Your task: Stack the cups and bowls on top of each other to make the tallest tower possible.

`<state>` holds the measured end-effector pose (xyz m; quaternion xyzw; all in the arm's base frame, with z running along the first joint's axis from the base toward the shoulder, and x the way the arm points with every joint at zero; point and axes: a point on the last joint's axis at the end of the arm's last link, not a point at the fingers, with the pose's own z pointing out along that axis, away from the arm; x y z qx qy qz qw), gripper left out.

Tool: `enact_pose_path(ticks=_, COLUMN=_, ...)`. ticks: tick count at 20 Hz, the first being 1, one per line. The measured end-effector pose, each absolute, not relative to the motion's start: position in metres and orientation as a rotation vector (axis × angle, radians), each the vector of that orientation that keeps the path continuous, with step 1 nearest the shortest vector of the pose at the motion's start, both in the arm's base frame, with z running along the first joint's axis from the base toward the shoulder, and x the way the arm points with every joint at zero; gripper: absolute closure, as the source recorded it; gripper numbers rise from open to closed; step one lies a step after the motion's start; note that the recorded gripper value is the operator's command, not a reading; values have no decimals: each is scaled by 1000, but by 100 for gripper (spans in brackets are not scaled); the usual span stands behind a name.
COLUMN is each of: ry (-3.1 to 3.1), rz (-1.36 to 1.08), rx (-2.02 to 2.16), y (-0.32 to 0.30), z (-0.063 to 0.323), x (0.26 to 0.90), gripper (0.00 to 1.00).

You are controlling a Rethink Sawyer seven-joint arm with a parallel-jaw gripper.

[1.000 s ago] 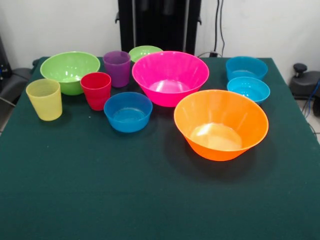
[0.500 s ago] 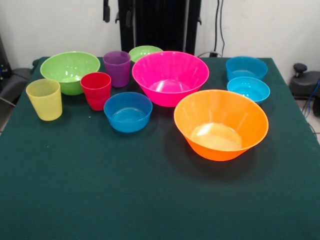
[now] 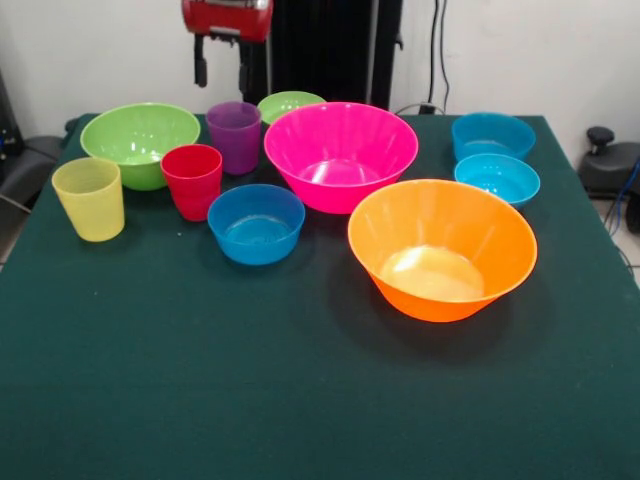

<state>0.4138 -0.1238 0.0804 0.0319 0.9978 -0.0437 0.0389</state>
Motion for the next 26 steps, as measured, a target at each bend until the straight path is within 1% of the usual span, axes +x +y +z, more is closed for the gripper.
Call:
enact_pose_path(ticks=3, ry=3068, rz=-103, rx=54, y=-128, z=63, x=405, gripper=0)
enact_pose_path(ticks=11, ry=3070, rz=-42, rx=54, y=-137, z=50, x=398, gripper=0)
enact_pose_path(ticks=18, ry=3029, rz=-21, rx=78, y=-147, z=56, x=409, gripper=0)
enact_pose_path(ticks=23, ry=2973, rz=-33, rx=77, y=-158, z=71, x=426, gripper=0)
enact_pose_path(ticks=26, ry=2963, rz=-33, rx=72, y=-159, z=72, x=431, gripper=0)
